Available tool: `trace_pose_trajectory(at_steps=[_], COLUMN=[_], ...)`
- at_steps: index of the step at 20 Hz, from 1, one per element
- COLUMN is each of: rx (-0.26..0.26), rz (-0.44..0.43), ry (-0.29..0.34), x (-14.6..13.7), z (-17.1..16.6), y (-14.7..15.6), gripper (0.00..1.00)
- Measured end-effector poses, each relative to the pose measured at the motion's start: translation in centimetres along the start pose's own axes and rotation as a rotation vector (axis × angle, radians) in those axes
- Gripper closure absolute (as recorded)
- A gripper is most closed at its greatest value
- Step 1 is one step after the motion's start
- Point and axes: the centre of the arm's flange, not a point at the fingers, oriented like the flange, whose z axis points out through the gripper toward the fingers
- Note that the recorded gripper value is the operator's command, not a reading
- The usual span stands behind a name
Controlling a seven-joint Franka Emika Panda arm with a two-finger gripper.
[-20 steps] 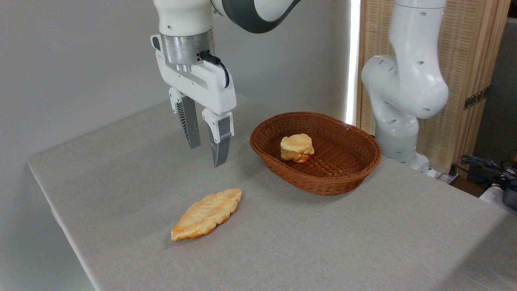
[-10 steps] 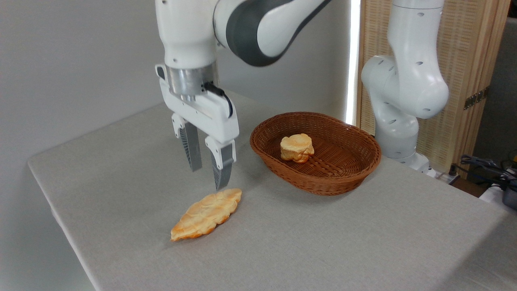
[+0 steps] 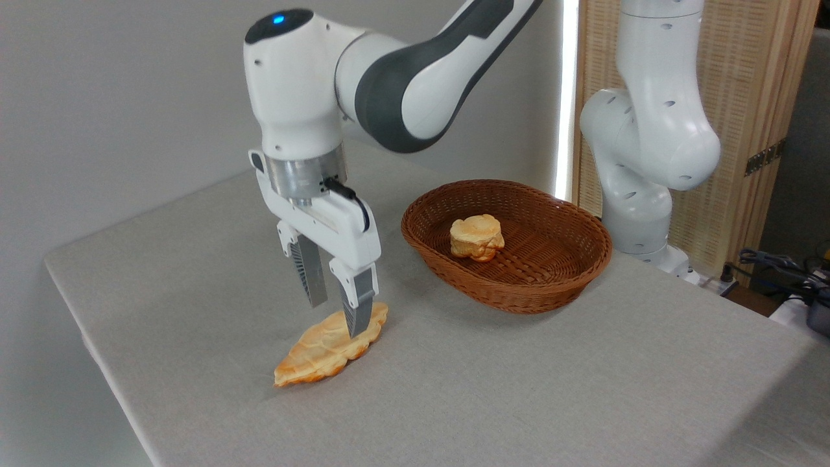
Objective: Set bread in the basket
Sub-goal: 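Lower the open gripper onto the flat golden bread on the table, then close the gripper on the middle of the flat bread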
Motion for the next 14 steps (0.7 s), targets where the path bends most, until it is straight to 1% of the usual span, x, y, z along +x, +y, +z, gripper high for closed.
trace_pose_trajectory(at_steps=[5,9,14], rx=[-0.006,0.003,0.004], rz=[-0.001,-0.001,-0.002], ry=[-0.014,-0.005,-0.010], x=[0.2,0.5,0.7], z=[1.0,1.5,2.5], y=[-0.1,-0.4,-0.6], gripper=[0.00,0.00,0.00])
